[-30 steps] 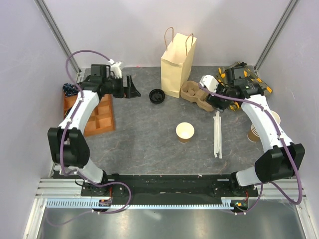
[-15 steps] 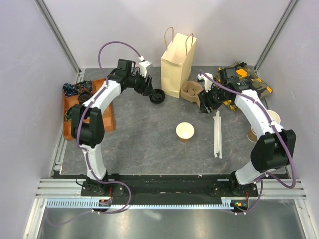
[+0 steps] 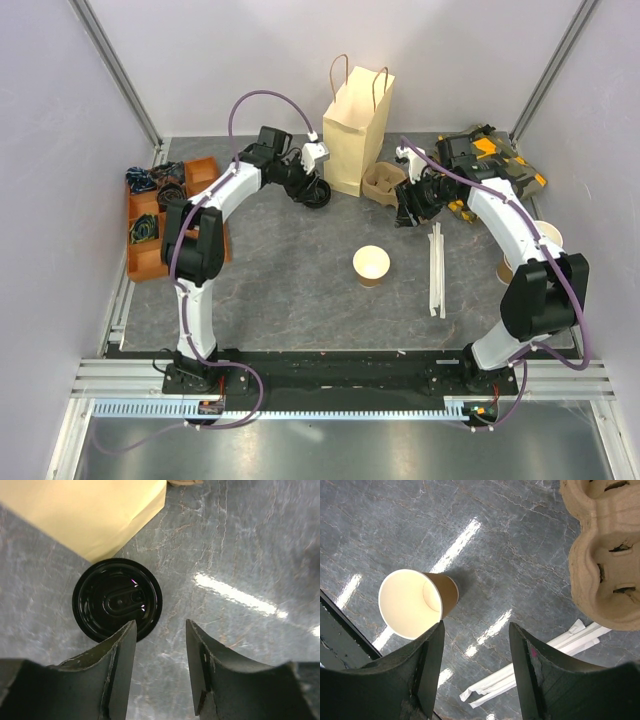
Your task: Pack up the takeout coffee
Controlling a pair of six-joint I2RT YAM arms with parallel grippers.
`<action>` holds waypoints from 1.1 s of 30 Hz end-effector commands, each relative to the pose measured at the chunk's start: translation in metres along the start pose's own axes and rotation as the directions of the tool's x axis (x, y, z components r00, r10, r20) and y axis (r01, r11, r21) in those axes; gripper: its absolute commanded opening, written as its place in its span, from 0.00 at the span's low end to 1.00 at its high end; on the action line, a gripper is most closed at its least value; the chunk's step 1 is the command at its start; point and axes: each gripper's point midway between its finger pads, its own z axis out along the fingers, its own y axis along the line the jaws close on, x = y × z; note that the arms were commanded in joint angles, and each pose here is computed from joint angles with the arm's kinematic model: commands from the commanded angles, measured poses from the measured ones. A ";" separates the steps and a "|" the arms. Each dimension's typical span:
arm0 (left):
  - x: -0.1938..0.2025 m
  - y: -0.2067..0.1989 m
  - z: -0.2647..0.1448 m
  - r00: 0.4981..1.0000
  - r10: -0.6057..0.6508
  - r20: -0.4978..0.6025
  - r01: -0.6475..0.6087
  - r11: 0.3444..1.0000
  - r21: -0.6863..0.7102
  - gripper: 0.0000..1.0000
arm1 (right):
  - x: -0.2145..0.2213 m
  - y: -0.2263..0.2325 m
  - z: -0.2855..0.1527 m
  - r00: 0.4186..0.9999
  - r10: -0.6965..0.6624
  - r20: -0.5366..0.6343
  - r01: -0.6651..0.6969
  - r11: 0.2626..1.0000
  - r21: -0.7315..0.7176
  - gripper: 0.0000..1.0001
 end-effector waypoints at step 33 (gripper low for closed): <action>0.025 -0.004 0.006 0.990 0.117 -0.080 -0.111 0.991 0.073 0.22 | -0.005 0.004 0.005 1.000 0.009 0.016 -0.008 1.000 -0.030 0.63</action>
